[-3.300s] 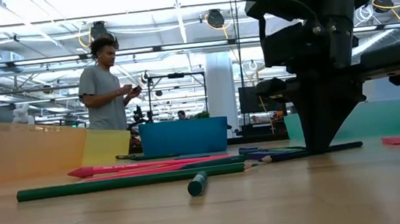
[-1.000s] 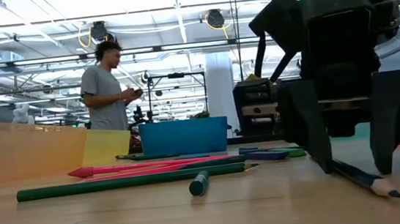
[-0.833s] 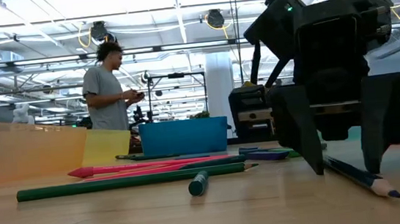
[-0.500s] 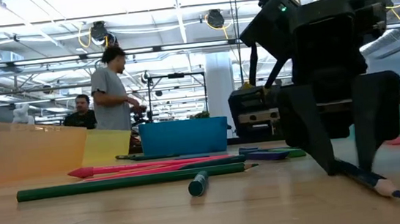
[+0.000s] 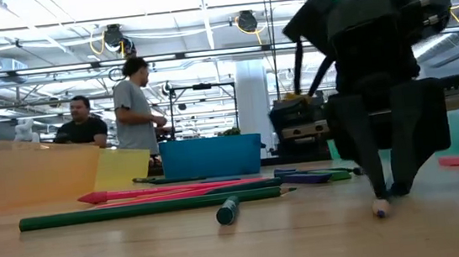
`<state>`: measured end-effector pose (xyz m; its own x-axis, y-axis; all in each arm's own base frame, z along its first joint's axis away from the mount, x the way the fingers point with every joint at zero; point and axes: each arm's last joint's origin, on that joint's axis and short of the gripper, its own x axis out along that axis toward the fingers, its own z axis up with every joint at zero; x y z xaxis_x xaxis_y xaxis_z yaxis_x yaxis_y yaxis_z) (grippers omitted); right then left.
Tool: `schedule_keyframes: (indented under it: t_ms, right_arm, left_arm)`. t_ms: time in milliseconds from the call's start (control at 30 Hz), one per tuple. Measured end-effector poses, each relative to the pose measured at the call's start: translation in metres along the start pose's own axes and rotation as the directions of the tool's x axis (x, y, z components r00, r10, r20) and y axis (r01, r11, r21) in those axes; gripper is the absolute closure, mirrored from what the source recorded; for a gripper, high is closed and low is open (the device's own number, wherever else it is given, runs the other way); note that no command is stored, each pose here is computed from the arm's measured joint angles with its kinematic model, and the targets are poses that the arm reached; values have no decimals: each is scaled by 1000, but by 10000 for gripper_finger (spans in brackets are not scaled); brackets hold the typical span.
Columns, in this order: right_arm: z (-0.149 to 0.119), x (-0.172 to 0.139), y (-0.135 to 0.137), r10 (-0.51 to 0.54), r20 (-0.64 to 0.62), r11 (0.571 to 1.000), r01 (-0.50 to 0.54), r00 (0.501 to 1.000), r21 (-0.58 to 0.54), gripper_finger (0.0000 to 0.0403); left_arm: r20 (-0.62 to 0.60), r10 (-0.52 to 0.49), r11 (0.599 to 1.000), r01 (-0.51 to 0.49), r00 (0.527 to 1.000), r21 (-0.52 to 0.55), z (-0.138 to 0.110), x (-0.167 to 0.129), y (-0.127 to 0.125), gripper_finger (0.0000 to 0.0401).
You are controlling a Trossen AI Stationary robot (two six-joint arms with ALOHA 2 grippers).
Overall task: Sort crayons/erasers/pens/pencils in bins
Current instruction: Put the dark blue pencil into the blue bin
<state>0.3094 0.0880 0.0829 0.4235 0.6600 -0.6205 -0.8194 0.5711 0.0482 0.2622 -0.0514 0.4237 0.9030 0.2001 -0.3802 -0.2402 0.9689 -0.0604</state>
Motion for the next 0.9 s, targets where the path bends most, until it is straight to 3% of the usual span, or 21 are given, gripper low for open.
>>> schedule_keyframes:
  t_ms: [167, 267, 333, 467, 567, 633, 700, 900]
  right_arm:
    - [37, -41, 2, -159, 37, 987, 158, 987, 17, 388]
    - [60, -76, 6, -301, 53, 953, 299, 952, 44, 388]
    - [71, -102, 10, -418, 51, 908, 416, 907, 53, 388]
    - [85, -145, 20, -633, 46, 774, 631, 773, 55, 388]
    - [85, -166, 24, -707, 12, 706, 705, 707, 66, 388]
    - [85, -175, 23, -720, -10, 691, 718, 694, 78, 388]
    - [90, -183, 21, -722, -25, 688, 721, 691, 81, 388]
    - [102, -196, 11, -722, -83, 684, 727, 687, 65, 388]
  left_arm:
    - [8, 76, 996, -76, 997, -54, 3, 1, 16, 203]
    - [-25, 106, 989, -108, 994, -105, 2, 5, 25, 203]
    - [-45, 112, 981, -118, 993, -152, 1, 9, 32, 203]
    - [-73, 94, 959, -110, 993, -263, 1, 19, 41, 203]
    - [-82, 5, 949, -31, 997, -314, 3, 36, 48, 203]
    - [-128, -63, 945, 18, 990, -326, -1, 51, 53, 203]
    - [-176, -135, 936, 67, 975, -346, -6, 70, 59, 203]
    - [-362, -322, 879, 135, 875, -456, -38, 130, 86, 203]
